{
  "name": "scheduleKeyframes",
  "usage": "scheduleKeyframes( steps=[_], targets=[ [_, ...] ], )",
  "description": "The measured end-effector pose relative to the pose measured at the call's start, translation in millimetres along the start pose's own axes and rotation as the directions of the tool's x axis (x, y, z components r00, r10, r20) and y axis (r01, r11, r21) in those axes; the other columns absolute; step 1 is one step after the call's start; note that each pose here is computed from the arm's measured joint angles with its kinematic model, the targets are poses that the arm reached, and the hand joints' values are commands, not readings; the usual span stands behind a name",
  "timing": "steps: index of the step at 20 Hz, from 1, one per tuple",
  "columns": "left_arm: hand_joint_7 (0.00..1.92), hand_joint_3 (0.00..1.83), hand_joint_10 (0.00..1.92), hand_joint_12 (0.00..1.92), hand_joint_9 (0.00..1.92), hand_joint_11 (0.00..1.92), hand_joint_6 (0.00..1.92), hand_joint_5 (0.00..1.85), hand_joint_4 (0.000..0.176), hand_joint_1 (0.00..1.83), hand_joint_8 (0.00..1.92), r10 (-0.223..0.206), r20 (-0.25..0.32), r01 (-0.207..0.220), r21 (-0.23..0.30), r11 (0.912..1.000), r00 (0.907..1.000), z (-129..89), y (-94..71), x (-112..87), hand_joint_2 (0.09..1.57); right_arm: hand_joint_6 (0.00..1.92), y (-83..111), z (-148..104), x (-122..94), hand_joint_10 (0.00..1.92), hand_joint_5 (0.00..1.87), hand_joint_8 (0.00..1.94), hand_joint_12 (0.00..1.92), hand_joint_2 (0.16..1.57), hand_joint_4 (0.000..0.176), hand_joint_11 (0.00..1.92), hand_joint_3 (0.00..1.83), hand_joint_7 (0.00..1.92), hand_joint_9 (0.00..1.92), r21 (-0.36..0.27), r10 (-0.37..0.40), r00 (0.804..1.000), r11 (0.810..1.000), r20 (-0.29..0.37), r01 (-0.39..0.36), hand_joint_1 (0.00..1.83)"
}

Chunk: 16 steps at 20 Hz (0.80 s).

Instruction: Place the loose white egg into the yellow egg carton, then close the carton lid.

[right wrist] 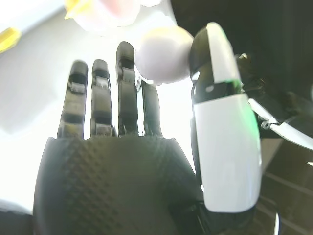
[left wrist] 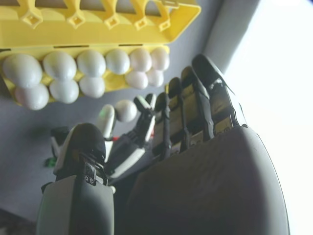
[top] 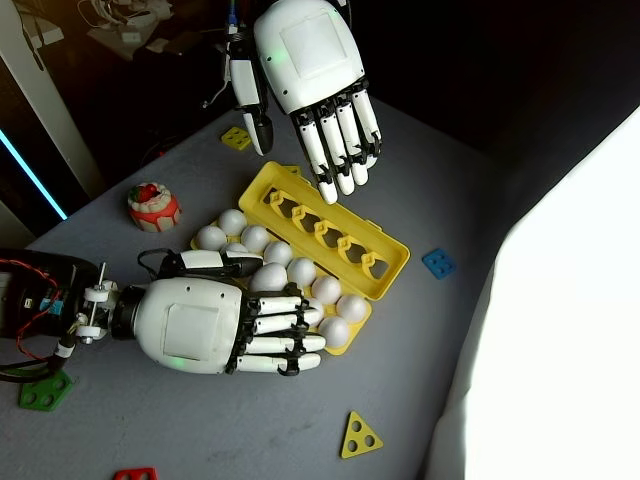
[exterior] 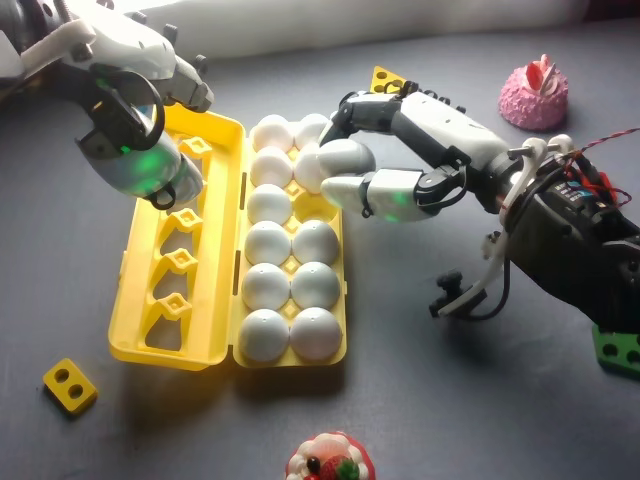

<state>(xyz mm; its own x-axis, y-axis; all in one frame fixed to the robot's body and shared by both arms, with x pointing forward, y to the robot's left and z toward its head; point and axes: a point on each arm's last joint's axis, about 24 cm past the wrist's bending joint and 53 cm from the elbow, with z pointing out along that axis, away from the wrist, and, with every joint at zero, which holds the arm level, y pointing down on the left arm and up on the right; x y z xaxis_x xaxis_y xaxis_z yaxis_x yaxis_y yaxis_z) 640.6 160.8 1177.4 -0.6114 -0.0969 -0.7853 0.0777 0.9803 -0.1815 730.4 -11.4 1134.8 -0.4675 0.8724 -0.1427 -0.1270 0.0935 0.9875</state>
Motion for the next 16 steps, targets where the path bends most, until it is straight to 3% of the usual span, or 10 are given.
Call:
scheduleKeyframes(
  steps=[3,4,6,10,16],
  targets=[
    [0.23,0.0,0.0,0.8,0.21,0.0,0.0,0.18,0.016,0.39,0.0,-0.009,0.002,0.009,-0.013,0.9999,1.0,2.1,6.1,-2.8,1.29,1.24,-1.8,4.1,6.2,0.01,0.84,0.0,0.29,1.19,0.0,0.0,0.0,0.5,0.17,-0.005,0.022,1.0,1.0,-0.003,-0.022,1.1],
    [0.24,0.0,0.01,0.79,0.23,0.0,0.0,0.19,0.007,0.43,0.01,-0.011,0.001,0.011,-0.017,0.9998,0.9999,2.5,7.8,-3.1,1.29,1.21,-2.1,4.5,10.2,0.01,0.86,0.0,0.29,1.18,0.0,0.0,0.0,0.51,0.17,-0.005,0.022,1.0,1.0,-0.01,-0.022,1.1],
    [0.24,0.0,0.0,0.78,0.23,0.0,0.0,0.19,0.007,0.42,0.0,-0.011,0.002,0.011,-0.019,0.9998,0.9999,2.8,8.7,-3.5,1.28,1.21,-1.7,5.0,13.6,0.0,0.86,0.0,0.22,1.18,0.0,0.0,0.0,0.51,0.16,-0.007,0.024,1.0,1.0,-0.015,-0.024,1.1],
    [0.23,0.0,0.0,0.78,0.23,0.0,0.0,0.16,0.015,0.36,0.0,-0.013,0.001,0.013,-0.017,0.9998,0.9999,2.8,8.1,-3.3,1.3,1.2,-2.0,8.2,17.5,0.0,0.86,0.0,0.3,1.18,0.0,0.0,0.0,0.5,0.16,0.001,0.05,0.999,0.999,-0.012,-0.05,1.11],
    [0.23,0.0,0.0,0.81,0.21,0.0,0.01,0.17,0.012,0.39,0.0,-0.014,0.0,0.014,-0.018,0.9997,0.9999,2.8,8.5,-3.1,1.29,1.2,2.2,14.6,29.0,0.0,0.86,0.0,0.26,1.18,0.0,0.0,0.0,0.5,0.17,0.014,0.092,0.995,0.996,-0.024,-0.092,1.11]
  ],
)
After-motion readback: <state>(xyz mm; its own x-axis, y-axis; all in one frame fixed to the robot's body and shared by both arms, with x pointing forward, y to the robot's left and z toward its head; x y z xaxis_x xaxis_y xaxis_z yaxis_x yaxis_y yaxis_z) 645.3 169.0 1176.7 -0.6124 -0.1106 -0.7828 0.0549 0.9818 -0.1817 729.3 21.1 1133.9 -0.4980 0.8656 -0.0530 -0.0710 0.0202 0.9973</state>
